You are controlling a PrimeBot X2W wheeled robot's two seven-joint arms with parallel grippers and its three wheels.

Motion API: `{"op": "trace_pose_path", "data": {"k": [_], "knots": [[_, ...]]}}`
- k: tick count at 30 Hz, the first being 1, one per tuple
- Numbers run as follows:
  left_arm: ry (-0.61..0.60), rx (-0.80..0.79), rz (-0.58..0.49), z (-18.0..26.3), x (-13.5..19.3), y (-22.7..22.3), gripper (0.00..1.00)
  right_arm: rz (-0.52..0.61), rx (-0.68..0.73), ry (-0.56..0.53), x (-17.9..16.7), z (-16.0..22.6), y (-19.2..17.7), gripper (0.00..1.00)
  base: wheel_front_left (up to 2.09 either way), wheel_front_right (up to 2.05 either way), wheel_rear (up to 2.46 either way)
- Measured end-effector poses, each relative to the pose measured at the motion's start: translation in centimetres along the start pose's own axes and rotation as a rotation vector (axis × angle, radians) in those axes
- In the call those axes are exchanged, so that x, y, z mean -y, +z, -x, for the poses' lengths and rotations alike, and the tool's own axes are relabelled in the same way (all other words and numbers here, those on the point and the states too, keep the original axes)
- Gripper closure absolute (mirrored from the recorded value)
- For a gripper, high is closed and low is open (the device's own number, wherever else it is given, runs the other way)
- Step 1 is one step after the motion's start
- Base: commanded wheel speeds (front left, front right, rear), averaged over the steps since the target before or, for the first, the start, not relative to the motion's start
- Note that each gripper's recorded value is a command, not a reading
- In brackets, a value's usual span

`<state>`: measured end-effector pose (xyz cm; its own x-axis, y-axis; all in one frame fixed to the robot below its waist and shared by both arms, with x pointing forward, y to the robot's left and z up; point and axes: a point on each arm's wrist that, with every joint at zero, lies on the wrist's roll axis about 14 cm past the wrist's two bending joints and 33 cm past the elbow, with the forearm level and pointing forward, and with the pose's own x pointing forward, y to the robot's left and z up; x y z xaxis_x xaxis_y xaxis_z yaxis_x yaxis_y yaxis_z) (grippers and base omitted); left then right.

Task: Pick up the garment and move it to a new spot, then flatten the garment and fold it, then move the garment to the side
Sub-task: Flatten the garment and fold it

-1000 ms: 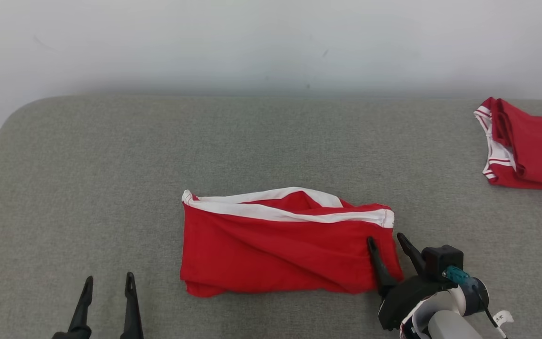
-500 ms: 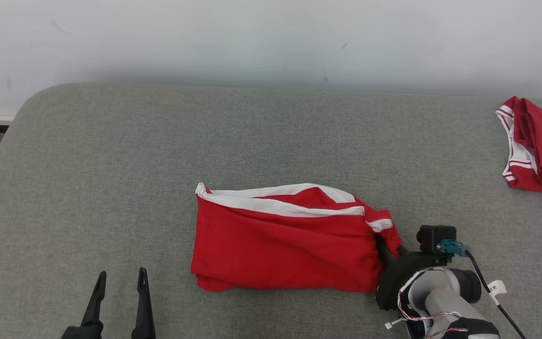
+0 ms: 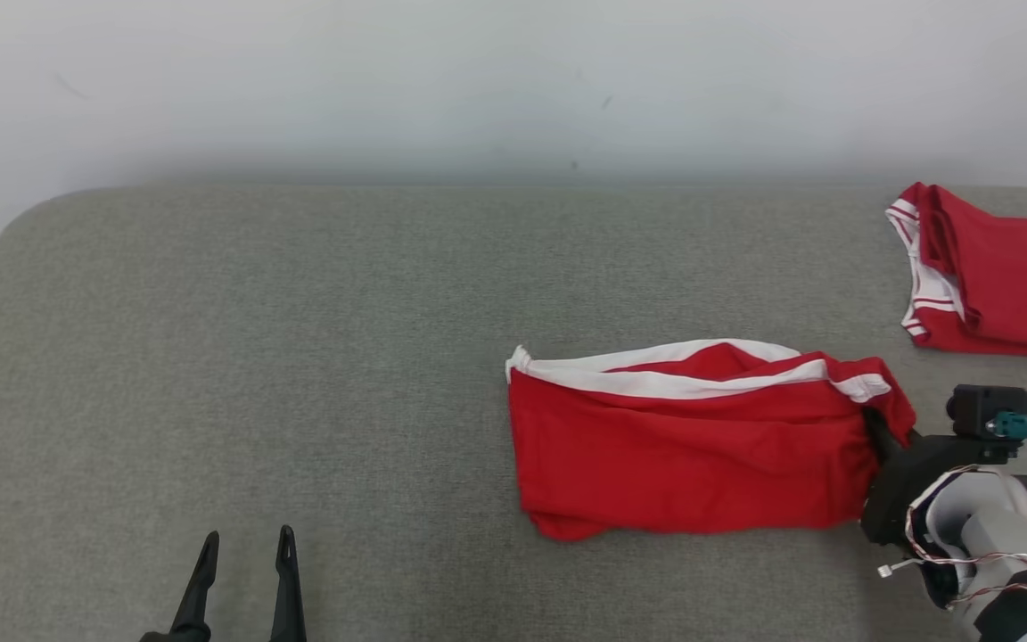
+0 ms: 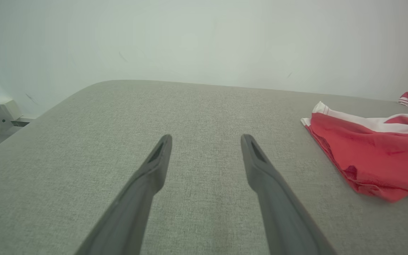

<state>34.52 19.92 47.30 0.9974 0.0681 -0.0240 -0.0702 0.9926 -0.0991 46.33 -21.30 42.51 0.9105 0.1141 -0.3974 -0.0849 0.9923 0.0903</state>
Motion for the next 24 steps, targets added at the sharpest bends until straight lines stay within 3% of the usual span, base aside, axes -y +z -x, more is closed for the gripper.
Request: {"op": "trace_pose_path", "data": {"k": [4, 6, 17, 24], "knots": [[-0.037, -0.005, 0.003, -0.4, 1.2, -0.2, 0.0, -0.002, 0.005, -0.033, 2.4, 1.1, 0.9, 1.0, 0.0, 0.0, 0.0], [-0.051, -0.006, 0.006, -0.6, 1.6, -0.2, 0.0, -0.032, -0.005, -0.015, 1.9, 1.3, 1.0, 1.0, 0.0, 0.0, 0.0], [-0.093, -0.008, 0.019, -0.2, 3.1, -0.3, 0.0, -0.317, -0.064, 0.253, -5.4, 2.8, 4.8, 1.0, 0.0, 0.0, 0.0], [-0.076, -0.014, 0.038, 0.4, 2.8, -0.5, 0.0, -0.41, -0.17, 0.404, -11.0, 2.4, 5.4, 1.0, 0.0, 0.0, 0.0]]}}
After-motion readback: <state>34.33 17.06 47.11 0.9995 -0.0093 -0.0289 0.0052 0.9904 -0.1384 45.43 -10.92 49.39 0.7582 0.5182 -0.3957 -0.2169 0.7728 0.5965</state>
